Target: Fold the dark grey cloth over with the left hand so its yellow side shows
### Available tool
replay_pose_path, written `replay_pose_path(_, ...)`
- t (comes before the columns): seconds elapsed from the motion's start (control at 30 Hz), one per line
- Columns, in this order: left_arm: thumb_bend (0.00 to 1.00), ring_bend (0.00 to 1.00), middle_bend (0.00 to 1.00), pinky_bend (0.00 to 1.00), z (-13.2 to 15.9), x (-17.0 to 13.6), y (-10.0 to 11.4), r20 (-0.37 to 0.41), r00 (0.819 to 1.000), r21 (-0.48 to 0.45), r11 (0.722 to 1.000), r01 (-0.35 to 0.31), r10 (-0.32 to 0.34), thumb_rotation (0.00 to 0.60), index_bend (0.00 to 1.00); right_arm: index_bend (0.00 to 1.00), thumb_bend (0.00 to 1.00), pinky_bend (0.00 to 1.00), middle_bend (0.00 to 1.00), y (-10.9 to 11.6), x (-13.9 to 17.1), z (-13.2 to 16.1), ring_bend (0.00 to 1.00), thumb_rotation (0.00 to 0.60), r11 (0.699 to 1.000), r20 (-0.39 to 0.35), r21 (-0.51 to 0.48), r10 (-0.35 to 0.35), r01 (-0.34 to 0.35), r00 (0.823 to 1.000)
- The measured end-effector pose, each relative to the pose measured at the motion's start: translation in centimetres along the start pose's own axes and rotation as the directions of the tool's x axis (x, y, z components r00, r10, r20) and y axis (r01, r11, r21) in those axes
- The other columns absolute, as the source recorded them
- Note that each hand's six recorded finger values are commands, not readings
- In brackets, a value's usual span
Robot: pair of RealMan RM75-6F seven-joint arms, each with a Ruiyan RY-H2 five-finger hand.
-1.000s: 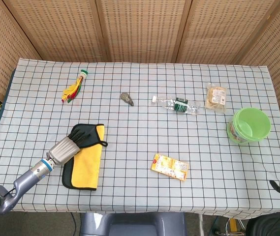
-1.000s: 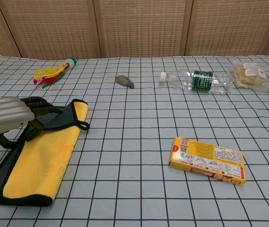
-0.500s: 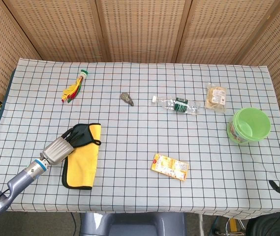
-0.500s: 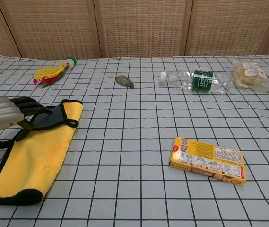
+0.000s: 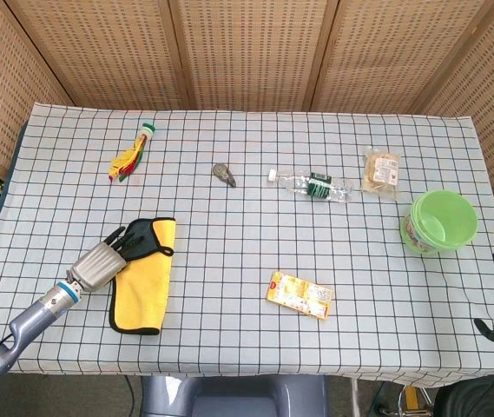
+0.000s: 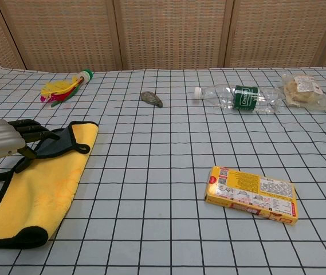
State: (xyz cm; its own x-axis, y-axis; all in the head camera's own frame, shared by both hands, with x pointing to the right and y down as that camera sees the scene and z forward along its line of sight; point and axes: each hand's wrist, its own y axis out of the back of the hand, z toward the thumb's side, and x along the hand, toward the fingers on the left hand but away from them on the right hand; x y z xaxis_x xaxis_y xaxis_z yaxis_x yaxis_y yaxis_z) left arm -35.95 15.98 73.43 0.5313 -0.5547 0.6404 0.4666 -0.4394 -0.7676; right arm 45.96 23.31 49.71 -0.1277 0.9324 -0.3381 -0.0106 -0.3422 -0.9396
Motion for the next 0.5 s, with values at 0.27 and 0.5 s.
replay_pose_path(0.27,0.33,0.0,0.0,0.0,0.07,0.09,0.01,-0.003,1.0,-0.009,1.0,-0.008,0.008,0.6,0.01,0.0,0.0,0.0,0.0,0.04,0.03,0.02,0.0,0.6,1.0,0.0,-0.001,-0.001,0.001,1.0)
replay_pose_path(0.5,0.26,0.0,0.0,0.0,-0.87,-0.73,0.39,-0.008,1.0,-0.035,0.999,-0.016,0.016,0.6,0.0,0.0,0.0,0.0,0.0,0.1,0.08,0.03,0.0,0.6,1.0,-0.002,-0.004,-0.001,0.001,1.0)
